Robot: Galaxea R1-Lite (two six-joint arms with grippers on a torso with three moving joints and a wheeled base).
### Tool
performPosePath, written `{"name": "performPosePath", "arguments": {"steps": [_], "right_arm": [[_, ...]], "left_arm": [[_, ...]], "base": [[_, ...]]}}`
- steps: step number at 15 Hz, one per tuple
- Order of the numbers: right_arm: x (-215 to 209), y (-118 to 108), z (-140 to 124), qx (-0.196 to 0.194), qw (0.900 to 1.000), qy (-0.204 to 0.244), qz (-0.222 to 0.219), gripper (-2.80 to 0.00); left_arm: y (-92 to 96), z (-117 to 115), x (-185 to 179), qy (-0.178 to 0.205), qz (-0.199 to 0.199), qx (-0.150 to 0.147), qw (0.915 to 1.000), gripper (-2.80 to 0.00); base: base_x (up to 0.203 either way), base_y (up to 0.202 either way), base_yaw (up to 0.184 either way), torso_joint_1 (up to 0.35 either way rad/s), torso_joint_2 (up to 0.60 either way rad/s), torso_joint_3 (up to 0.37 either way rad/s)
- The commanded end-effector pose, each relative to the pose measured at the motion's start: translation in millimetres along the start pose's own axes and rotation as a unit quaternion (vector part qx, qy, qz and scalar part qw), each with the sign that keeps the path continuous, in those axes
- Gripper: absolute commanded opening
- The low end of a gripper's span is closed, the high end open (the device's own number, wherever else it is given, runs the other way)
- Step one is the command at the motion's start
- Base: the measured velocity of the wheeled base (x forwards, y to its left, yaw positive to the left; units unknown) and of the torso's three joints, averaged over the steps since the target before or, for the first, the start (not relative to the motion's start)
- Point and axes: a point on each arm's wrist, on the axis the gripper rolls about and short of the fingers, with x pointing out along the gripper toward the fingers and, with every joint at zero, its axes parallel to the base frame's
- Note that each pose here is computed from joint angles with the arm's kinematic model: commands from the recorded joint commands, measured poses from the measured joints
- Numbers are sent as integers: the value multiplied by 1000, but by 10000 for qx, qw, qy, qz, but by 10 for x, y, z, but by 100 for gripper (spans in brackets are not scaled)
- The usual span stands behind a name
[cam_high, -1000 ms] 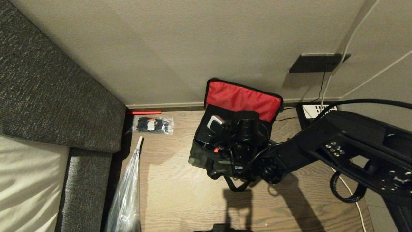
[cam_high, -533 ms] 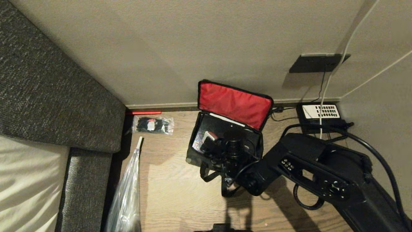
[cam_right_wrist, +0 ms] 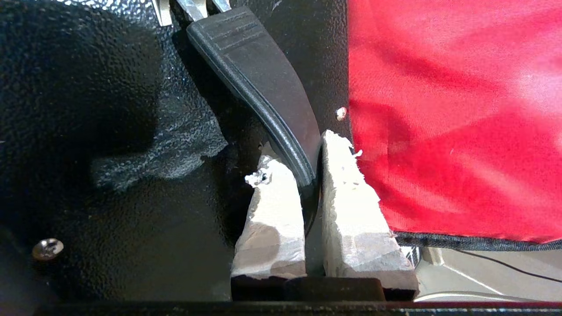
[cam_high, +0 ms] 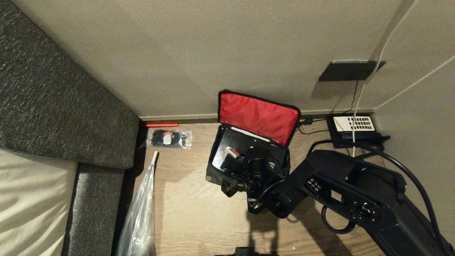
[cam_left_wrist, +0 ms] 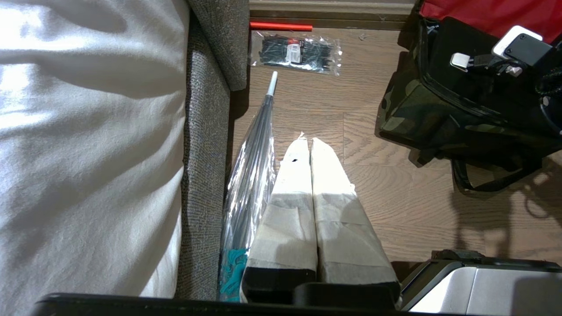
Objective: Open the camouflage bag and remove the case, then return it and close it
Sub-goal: Grip the handle
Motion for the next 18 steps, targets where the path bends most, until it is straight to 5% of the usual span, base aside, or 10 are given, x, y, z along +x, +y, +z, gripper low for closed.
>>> {"name": "performPosePath", "arguments": {"steps": [1,6,8,14,18], "right_arm": [[-78,-408,176,206,9992,-156,-293,-280],[-407,-1280,458,390,9972,-366,-532,-280],[-535,-1461,481,338,9976,-365,-489,-280],[-670,-1655,486,368,9973,-381,-518,-280],[-674,-1562,427,245,9984,-305,-397,-280]], "left_arm": [[0,-9,1,7,9,-1,10000,-280],[0,-9,1,7,4,-1,10000,-280],[0,-9,1,7,4,-1,10000,-280],[0,-9,1,7,4,-1,10000,-280],[0,-9,1,7,4,-1,10000,-280]], "base": [[0,0,0,0,0,0],[0,0,0,0,0,0],[0,0,0,0,0,0],[0,0,0,0,0,0],[0,0,0,0,0,0]]}}
